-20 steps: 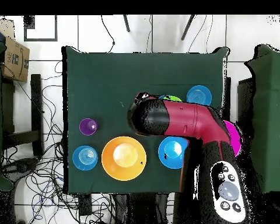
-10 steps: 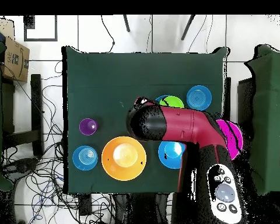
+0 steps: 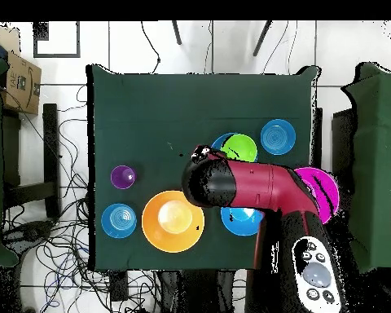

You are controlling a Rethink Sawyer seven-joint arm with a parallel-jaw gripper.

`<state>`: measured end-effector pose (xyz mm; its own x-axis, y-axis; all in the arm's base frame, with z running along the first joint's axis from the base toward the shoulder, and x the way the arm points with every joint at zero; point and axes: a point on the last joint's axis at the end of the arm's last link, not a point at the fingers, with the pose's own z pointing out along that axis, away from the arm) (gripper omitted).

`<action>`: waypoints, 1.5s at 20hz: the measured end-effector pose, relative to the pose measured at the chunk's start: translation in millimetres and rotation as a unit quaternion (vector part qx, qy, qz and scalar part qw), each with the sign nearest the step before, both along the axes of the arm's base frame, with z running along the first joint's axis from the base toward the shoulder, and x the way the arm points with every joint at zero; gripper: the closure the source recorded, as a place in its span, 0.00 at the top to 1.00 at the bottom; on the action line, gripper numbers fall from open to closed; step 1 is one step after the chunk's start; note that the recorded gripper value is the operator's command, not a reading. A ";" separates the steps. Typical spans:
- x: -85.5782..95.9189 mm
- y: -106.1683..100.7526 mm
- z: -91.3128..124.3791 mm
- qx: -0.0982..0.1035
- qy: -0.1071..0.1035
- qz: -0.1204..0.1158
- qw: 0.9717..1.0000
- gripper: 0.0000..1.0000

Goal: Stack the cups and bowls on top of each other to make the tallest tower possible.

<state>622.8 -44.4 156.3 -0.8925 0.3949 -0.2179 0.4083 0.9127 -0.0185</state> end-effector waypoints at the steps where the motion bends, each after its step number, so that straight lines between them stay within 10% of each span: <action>1: -2.6 -2.4 -1.9 -0.003 -0.002 0.002 1.000 1.00; 30: -49.8 -18.5 -63.0 -0.017 0.025 0.014 0.999 1.00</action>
